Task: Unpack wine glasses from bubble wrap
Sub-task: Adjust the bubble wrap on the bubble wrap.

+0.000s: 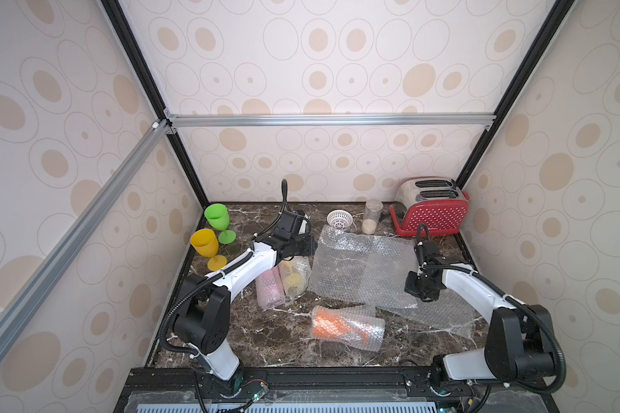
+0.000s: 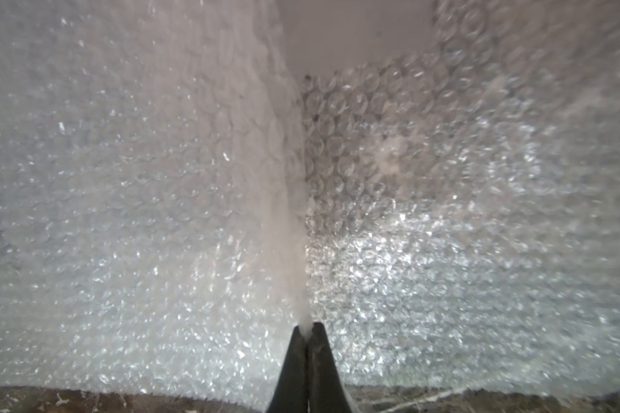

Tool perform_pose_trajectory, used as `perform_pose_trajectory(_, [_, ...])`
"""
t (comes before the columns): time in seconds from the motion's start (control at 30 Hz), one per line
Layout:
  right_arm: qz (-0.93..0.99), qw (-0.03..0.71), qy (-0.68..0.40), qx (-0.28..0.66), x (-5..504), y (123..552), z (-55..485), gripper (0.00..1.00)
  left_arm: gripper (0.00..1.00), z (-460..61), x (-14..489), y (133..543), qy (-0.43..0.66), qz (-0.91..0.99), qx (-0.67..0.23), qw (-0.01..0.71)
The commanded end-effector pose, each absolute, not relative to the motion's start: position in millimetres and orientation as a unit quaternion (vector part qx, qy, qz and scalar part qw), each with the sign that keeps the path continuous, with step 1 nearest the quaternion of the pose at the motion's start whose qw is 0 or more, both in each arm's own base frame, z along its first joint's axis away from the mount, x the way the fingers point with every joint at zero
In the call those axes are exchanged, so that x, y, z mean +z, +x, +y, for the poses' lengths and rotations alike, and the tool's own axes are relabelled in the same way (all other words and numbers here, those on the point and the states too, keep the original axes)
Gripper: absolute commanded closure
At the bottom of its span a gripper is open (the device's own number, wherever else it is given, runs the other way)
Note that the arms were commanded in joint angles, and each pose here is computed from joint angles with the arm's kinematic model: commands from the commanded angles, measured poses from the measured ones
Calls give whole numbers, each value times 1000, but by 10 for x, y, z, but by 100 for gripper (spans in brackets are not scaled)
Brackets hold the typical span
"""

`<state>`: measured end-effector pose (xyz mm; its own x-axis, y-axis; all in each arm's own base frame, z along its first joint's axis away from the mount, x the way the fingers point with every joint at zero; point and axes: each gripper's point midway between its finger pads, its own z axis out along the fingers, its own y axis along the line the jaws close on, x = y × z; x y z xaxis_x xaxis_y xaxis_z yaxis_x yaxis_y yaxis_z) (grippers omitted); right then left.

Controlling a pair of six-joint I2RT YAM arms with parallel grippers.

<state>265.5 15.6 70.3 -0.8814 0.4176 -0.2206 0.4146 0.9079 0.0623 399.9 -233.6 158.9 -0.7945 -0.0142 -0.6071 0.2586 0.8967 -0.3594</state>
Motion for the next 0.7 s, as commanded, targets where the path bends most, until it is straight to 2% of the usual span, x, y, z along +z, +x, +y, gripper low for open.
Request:
perform_pose_trajectory(0.0, [953, 144, 262, -46, 951, 2556, -109, 100, 53, -2381, 1551, 4011, 76, 923, -215, 311])
perform_pose_trajectory(0.3, [897, 219, 367, -111, 1296, 2302, -752, 100, 54, -2404, 1528, 4024, 82, 921, -218, 312])
perform_pose_trajectory(0.43, [889, 199, 401, -98, 1173, 2232, -903, 100, 54, -2415, 1508, 4023, 83, 921, -221, 310])
perform_pose_trajectory(0.67, [904, 156, 389, -86, 891, 2312, -899, 99, 54, -2408, 1507, 4004, 82, 921, -222, 310])
